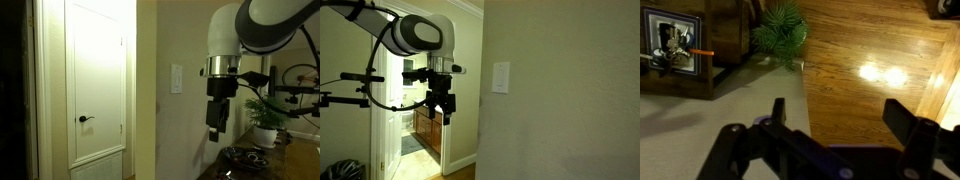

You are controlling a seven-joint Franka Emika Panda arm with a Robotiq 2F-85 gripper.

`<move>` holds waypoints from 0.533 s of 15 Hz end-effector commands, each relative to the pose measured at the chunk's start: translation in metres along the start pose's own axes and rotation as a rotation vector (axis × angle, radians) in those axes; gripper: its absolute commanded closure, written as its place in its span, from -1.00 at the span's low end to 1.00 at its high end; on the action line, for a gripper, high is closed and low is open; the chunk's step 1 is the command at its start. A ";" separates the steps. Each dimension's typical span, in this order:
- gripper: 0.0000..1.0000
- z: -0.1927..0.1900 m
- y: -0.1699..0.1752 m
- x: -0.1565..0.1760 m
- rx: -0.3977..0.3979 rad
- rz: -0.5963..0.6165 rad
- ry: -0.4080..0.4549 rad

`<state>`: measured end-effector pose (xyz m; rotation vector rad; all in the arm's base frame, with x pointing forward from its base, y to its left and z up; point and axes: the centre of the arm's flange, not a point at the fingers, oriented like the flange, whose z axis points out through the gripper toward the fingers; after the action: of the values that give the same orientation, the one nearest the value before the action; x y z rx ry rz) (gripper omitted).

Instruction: Flip the light switch.

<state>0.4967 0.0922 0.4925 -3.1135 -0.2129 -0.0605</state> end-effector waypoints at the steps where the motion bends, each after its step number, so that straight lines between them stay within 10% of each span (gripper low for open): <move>1: -1.00 -0.001 0.025 0.003 -0.039 0.059 0.047; 8: -1.00 -0.004 0.033 0.005 -0.048 0.057 0.037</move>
<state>0.5061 0.0601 0.4964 -3.1604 -0.1231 -0.1240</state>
